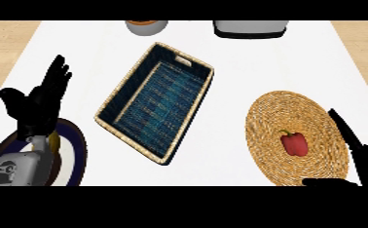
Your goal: Pick the bell pepper from the placemat and place it in the basket
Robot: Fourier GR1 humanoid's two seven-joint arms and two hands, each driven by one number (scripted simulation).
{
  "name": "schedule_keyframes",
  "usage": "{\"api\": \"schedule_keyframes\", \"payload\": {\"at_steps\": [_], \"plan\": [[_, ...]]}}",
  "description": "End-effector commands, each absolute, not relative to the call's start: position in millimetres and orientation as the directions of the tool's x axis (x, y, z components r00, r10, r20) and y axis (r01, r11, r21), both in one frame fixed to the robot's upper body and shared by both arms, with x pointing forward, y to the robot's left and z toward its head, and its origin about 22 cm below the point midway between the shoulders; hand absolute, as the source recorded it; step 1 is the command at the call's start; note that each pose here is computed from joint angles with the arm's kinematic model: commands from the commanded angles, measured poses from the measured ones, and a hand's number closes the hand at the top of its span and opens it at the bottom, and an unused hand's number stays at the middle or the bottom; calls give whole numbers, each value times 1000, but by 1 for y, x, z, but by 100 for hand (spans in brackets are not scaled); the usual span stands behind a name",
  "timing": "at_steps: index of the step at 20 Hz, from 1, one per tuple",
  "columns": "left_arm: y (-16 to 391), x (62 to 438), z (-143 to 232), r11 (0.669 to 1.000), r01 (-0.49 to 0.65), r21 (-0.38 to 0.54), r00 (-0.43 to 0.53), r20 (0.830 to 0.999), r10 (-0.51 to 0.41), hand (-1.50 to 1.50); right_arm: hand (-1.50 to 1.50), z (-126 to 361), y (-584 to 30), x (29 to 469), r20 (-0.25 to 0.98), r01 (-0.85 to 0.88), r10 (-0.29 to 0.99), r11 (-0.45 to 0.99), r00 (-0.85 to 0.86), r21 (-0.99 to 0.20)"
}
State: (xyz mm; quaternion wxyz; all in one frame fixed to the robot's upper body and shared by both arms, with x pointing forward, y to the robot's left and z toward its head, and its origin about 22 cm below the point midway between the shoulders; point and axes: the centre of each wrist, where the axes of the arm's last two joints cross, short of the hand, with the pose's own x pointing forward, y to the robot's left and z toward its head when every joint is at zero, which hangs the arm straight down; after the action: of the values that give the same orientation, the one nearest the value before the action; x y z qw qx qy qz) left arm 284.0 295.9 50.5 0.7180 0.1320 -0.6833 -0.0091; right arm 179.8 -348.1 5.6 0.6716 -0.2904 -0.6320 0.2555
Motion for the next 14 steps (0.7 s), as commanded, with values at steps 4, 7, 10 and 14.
{"api": "schedule_keyframes", "payload": {"at_steps": [4,7,10,14], "plan": [[319,284,49,967,-170,191,56,981,-184,0,-150,5,-328,191,694,14,717,695,69,-719],[302,284,41,963,-177,205,57,979,-198,0,-150,-6,-329,196,697,14,712,699,87,-715],[289,280,57,968,-166,187,63,982,-179,0,-150,-13,-330,207,654,30,747,656,120,-754],[290,292,67,967,-154,204,52,979,-199,0,-150,-23,-347,208,641,20,755,645,138,-764]]}}
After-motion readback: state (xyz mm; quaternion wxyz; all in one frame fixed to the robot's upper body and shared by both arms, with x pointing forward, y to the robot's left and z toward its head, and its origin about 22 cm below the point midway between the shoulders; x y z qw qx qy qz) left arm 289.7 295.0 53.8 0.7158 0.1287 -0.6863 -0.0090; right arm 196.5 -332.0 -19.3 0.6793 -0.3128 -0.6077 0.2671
